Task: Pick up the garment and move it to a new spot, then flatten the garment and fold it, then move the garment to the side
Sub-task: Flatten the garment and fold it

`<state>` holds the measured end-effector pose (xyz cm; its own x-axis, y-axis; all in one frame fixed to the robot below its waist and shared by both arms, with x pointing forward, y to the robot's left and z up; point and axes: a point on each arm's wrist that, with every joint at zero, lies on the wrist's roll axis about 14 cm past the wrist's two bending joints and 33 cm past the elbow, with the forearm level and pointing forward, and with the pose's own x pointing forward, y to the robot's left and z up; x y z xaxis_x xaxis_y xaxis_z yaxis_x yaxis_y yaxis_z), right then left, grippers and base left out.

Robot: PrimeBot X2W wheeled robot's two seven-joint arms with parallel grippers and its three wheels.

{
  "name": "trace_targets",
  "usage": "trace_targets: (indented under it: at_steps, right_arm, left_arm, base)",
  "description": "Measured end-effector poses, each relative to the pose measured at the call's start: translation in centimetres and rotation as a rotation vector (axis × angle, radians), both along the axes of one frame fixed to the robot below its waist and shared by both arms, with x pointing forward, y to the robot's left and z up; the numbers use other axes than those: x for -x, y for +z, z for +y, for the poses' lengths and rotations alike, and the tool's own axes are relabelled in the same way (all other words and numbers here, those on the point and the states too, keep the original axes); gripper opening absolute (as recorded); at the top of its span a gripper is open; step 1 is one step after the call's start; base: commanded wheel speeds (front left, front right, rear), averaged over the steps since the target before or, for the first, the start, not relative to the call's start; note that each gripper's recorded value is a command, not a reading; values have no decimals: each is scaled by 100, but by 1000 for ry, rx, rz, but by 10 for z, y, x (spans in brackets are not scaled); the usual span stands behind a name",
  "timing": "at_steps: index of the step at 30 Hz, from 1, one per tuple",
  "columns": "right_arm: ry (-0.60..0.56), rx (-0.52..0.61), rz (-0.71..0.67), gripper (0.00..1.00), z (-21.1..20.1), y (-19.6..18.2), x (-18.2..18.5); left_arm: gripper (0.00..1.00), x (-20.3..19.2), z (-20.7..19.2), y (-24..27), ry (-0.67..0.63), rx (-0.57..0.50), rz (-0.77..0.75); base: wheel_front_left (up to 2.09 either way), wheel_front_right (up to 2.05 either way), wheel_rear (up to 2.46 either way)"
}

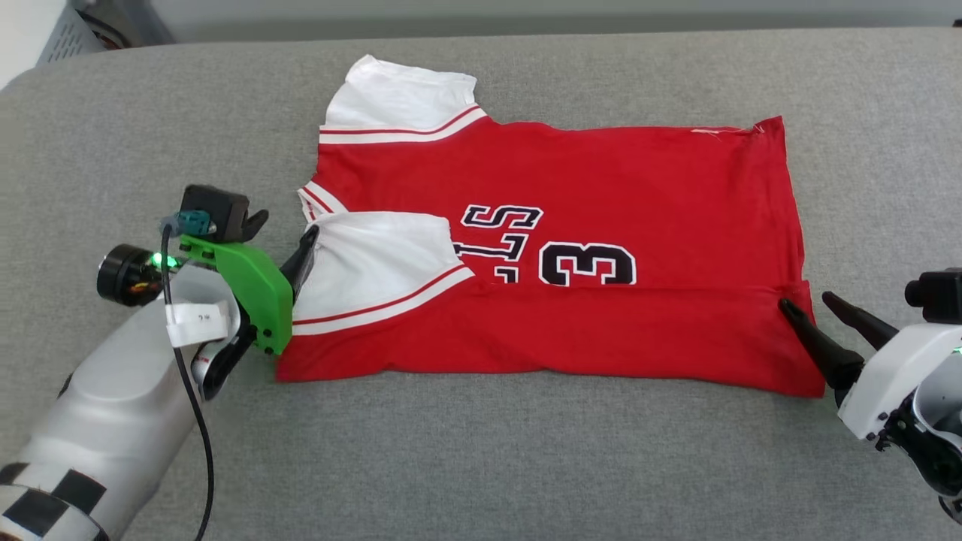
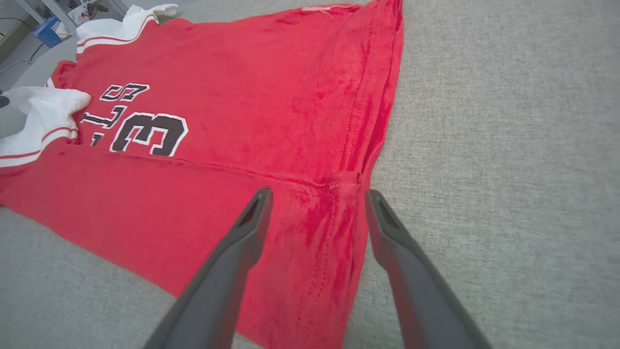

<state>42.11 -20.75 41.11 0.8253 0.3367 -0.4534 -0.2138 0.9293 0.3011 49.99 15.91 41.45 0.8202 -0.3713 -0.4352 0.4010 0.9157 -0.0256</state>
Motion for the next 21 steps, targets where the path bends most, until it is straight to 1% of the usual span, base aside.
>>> trace_targets:
  at_steps: [2,5,10,14,17,21]
  right_arm:
    - [6,2,-6,100,0,3,4]
    - [13,3,-21,100,1,8,8]
    - [34,-3,-38,100,7,17,11]
    - [56,-4,-42,100,14,22,13]
    - [63,-7,-43,100,17,25,13]
    - [65,-12,-28,100,20,23,14]
  left_arm:
    - [100,-2,-1,14,-18,-12,-1]
    - [100,6,-5,22,-49,-31,59]
    - [100,26,-2,25,-74,-86,245]
    - [100,59,-10,17,-136,-119,440]
    - [100,72,-4,11,-152,-163,524]
    - [100,79,0,1,-148,-161,596]
  base:
    - [0,0,0]
    - [0,0,0]
    - [0,0,0]
    - [0,0,0]
    - [0,0,0]
    - [0,0,0]
